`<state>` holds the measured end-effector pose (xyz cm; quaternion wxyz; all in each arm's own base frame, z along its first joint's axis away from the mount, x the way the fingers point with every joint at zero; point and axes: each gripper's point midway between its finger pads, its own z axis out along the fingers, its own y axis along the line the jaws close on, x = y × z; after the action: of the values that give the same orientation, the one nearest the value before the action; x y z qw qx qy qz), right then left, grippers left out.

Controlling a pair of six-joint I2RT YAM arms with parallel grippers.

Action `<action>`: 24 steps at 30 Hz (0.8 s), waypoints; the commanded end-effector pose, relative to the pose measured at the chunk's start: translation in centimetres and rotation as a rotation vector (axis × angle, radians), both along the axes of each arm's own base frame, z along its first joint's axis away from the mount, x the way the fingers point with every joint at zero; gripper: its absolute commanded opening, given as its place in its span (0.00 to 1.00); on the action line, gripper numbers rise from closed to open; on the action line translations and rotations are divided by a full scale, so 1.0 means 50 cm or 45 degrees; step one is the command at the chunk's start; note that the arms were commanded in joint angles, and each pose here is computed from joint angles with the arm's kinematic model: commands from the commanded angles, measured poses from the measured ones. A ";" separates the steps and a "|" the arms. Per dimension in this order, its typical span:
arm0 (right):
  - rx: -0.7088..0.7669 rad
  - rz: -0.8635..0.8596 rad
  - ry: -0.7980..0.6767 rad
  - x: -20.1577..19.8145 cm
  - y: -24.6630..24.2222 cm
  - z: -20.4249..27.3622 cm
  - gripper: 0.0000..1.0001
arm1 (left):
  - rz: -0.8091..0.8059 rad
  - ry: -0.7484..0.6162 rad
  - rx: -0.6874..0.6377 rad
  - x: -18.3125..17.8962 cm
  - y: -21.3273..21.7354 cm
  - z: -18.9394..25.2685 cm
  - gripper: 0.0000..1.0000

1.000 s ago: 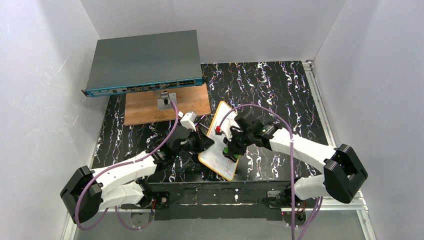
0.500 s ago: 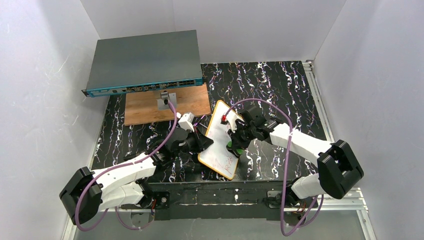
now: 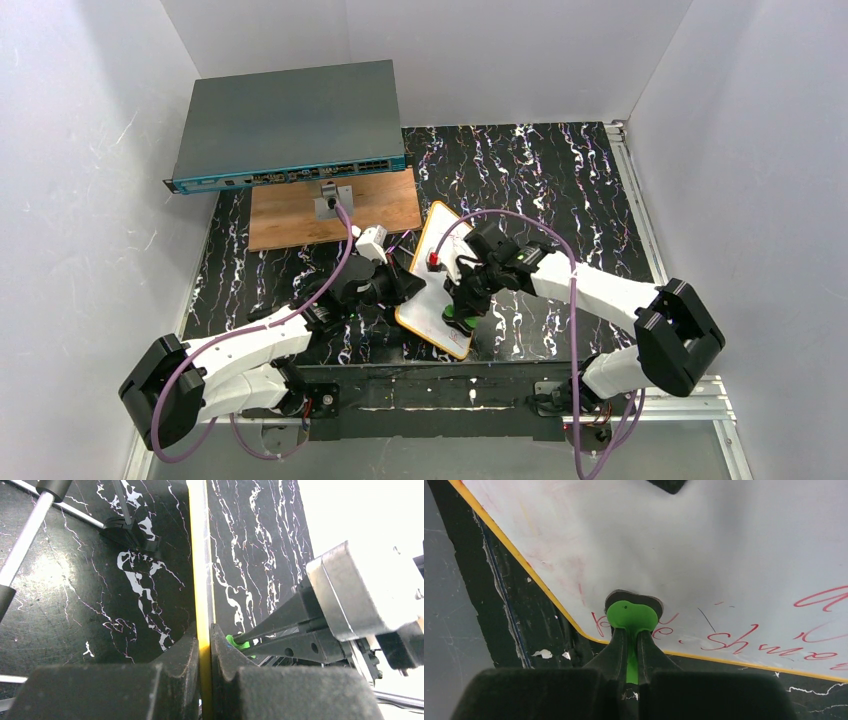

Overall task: Erase the whiteboard
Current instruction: Erase the whiteboard at the center of the board.

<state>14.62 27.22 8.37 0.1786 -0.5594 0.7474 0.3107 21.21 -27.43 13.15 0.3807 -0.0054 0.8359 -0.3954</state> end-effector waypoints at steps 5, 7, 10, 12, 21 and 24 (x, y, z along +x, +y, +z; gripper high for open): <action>0.023 -0.375 -0.062 0.136 -0.026 0.024 0.01 | -0.023 -0.115 0.155 0.007 0.028 -0.030 0.00; -0.003 -0.381 -0.044 0.133 -0.034 0.012 0.01 | -0.019 -0.116 0.150 0.008 0.029 -0.031 0.00; -0.008 -0.314 0.053 0.106 -0.024 0.003 0.01 | -0.015 -0.106 0.153 0.010 0.029 -0.037 0.00; -0.012 -0.231 0.105 0.074 -0.014 -0.002 0.01 | -0.008 -0.103 0.150 0.011 0.030 -0.040 0.00; 0.016 0.185 0.206 -0.077 0.027 0.012 0.01 | 0.041 -0.106 0.172 0.018 0.047 -0.049 0.00; -0.037 0.084 0.099 -0.030 0.024 0.003 0.01 | 0.048 -0.111 0.173 0.019 0.052 -0.048 0.00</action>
<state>13.24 27.26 7.80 0.1248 -0.5611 0.7545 0.3167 21.40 -26.90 12.68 0.3857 -0.0149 0.8325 -0.3974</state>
